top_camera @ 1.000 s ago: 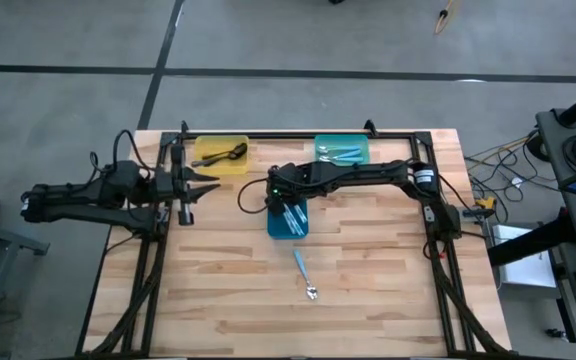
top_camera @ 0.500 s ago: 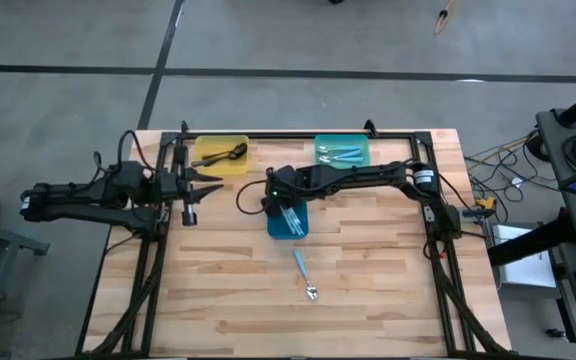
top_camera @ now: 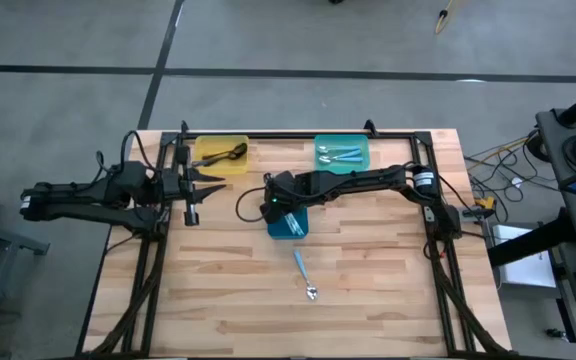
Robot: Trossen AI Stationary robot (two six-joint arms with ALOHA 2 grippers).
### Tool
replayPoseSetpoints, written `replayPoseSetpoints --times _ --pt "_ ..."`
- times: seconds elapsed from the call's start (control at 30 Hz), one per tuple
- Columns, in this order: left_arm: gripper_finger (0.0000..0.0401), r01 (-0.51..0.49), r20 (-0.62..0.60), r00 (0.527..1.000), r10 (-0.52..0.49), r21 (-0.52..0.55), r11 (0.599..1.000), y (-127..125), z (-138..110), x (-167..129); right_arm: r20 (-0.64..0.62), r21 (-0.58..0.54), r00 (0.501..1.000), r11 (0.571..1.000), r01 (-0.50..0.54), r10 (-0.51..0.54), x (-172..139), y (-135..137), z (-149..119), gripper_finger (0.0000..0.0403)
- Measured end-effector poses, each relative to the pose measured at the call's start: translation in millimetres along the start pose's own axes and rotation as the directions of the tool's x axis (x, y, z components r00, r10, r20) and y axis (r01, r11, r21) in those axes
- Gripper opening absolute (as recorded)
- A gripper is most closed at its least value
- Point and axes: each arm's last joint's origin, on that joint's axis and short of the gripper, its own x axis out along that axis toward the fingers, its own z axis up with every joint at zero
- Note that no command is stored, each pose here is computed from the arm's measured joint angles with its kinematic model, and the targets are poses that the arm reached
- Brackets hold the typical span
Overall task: Sort silverware by color (type)
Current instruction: Put the white patterned spoon into the blue bin
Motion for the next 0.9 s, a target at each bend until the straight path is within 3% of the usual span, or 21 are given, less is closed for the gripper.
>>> replayPoseSetpoints --times 0.5,0.9 --pt "0.0039 0.001 -0.003 1.000 -0.001 0.000 1.000 -0.1 0.0 0.8 -0.001 0.013 1.000 1.000 0.000 0.000 -0.3 1.0 -1.5 0.0024" --pt "0.0039 0.002 -0.005 1.000 -0.002 0.000 1.000 -0.2 -0.2 1.1 -0.005 0.015 1.000 1.000 0.005 -0.005 1.0 0.0 -2.6 0.0052"
